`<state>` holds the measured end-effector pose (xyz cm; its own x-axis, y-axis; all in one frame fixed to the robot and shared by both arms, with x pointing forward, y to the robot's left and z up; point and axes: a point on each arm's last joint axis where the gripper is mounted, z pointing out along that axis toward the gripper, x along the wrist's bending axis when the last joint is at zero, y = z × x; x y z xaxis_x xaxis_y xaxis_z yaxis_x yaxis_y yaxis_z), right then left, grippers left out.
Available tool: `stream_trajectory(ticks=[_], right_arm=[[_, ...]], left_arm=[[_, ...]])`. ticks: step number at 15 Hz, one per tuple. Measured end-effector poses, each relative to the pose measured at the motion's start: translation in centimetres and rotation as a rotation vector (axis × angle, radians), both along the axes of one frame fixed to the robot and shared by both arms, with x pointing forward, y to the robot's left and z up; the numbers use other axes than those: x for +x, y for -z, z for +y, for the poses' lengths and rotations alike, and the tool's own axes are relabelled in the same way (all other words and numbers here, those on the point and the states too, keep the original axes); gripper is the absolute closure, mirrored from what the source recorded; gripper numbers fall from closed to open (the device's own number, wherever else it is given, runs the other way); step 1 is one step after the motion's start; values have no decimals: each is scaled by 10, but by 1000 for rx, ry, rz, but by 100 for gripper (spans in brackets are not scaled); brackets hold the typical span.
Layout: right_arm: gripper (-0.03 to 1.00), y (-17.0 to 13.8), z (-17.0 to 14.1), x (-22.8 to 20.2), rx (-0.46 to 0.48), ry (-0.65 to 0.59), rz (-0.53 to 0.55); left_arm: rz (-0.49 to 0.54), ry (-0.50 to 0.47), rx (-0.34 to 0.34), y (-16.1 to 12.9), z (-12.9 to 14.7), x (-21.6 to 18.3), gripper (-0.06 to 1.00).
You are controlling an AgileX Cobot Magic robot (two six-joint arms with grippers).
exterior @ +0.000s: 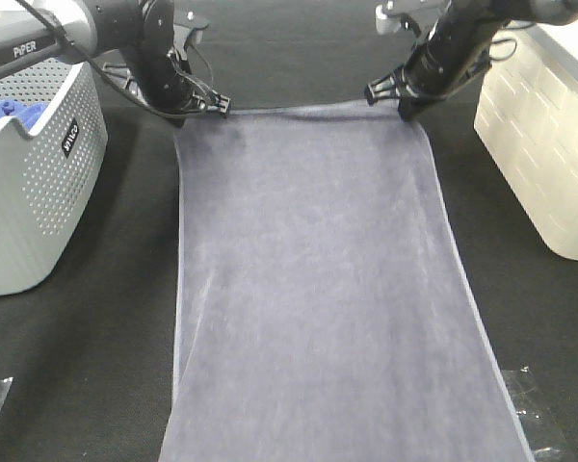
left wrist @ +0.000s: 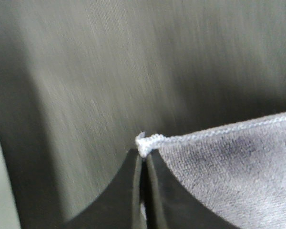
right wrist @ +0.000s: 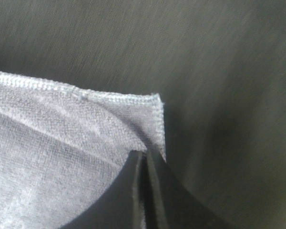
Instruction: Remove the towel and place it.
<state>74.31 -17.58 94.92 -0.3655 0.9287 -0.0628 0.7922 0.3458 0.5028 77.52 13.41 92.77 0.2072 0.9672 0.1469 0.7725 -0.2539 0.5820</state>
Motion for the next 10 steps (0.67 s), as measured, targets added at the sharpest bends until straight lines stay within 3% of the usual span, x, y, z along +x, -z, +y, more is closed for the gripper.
stream_trajectory(ticks=[5,10], right_arm=[[97,-13,1,13,1,-8,-167],[97,-25,2,25,12,-22,-356]], left_arm=[[-217,49,4,-14,-3,14,94],[-431,76,-86,-30,4,29,94]])
